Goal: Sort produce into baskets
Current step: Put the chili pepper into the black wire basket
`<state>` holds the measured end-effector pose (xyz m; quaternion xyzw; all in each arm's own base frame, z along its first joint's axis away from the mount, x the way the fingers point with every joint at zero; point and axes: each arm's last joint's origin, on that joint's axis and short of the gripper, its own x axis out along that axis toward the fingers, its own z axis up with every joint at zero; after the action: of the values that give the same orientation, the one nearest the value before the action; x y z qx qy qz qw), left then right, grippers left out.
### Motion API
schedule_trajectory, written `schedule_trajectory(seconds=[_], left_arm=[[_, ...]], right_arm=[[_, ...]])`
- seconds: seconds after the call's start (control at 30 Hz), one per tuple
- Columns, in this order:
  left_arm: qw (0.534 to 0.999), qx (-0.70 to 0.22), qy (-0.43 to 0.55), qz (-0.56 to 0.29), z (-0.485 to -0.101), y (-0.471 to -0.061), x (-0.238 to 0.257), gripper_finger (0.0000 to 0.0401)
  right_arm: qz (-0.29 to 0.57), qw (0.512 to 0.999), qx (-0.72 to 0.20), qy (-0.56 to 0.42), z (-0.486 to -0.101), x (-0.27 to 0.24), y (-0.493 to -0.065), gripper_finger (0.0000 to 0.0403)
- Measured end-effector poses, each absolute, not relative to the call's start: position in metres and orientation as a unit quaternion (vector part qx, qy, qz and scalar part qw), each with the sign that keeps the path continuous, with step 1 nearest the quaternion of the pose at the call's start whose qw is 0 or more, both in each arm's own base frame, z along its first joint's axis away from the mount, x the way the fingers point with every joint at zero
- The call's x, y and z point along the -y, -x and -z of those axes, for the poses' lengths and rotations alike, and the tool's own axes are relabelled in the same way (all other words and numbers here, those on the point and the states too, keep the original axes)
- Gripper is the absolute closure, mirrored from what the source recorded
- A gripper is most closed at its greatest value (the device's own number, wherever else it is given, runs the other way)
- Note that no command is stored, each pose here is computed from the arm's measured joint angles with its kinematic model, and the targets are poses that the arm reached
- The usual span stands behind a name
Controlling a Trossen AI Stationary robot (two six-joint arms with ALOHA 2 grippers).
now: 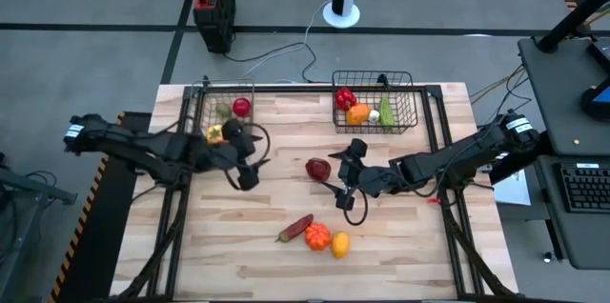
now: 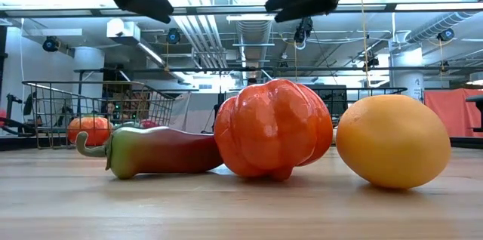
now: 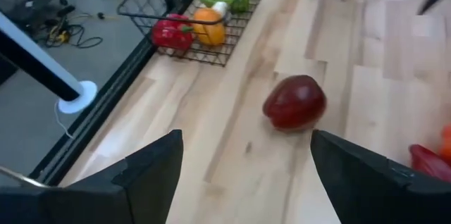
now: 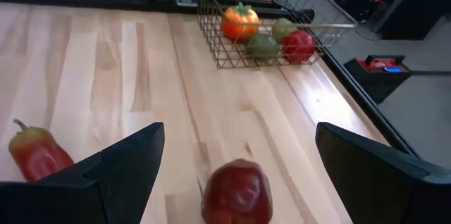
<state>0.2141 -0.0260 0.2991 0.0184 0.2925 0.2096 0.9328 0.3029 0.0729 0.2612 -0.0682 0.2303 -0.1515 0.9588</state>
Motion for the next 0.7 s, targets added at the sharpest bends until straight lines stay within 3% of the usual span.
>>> schedule_trajectory(seconds=[0.3, 0.7], left_arm=[[0.926, -0.322, -0.022, -0.193, -0.282, -0.228, 0.042, 0.0111], [0.910, -0.393, -0.011, -0.127, -0.251, -0.248, 0.059, 0.0111]], right_arm=[[0.174, 0.949, -0.260, 0.032, -0.244, -0.070, -0.296, 0.0042], [0.159, 0.903, -0.397, -0.048, -0.229, -0.070, -0.278, 0.0042]])
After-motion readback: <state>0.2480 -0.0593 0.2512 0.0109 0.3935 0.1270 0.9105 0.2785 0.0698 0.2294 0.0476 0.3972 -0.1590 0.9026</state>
